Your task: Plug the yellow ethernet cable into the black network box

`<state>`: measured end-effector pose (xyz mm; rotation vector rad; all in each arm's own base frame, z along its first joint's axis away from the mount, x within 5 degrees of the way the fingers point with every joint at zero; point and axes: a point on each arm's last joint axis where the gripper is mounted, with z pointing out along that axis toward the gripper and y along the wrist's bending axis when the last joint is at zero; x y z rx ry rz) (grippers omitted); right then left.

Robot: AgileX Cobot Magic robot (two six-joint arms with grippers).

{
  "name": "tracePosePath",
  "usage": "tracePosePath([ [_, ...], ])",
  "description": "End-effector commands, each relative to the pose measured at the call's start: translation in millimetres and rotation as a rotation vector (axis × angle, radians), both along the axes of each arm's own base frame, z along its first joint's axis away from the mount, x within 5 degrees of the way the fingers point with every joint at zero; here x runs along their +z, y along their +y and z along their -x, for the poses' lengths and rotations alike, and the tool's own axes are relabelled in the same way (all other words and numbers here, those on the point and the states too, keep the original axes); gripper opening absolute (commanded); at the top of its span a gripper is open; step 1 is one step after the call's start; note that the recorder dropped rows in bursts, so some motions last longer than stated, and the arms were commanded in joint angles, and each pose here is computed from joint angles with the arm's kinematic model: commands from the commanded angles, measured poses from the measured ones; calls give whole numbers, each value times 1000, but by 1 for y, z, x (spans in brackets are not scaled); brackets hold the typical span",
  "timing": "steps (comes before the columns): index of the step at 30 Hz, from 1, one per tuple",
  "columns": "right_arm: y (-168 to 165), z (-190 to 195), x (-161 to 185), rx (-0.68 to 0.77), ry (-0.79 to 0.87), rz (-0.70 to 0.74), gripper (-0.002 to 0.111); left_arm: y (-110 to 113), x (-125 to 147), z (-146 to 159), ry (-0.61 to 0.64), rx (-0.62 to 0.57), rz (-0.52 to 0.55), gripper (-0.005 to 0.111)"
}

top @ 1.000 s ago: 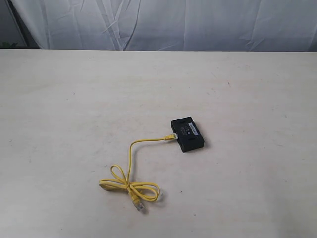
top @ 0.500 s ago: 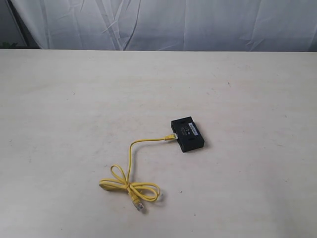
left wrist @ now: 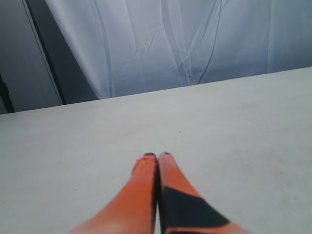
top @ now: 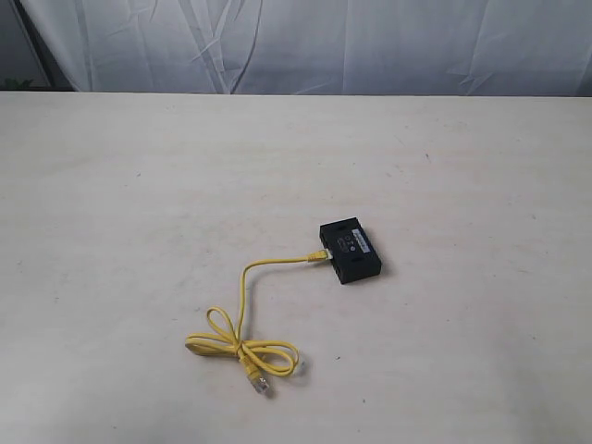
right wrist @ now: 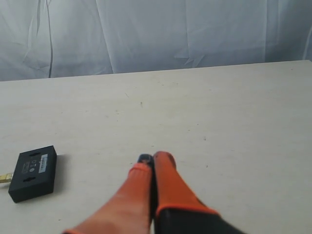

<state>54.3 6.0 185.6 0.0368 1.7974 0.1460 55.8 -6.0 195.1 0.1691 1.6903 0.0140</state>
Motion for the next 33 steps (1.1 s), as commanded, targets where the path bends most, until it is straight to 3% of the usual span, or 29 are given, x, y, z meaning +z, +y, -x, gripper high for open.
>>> tracePosePath([
  [1,0,0,0,3,-11,2,-1,0,-3,1,22,-2,-4,0],
  [14,0,0,0,4,-9,2,-1,1,-3,1,20,4,-15,0],
  [33,0,0,0,4,-9,2,-1,2,-3,0,27,37,110,0],
])
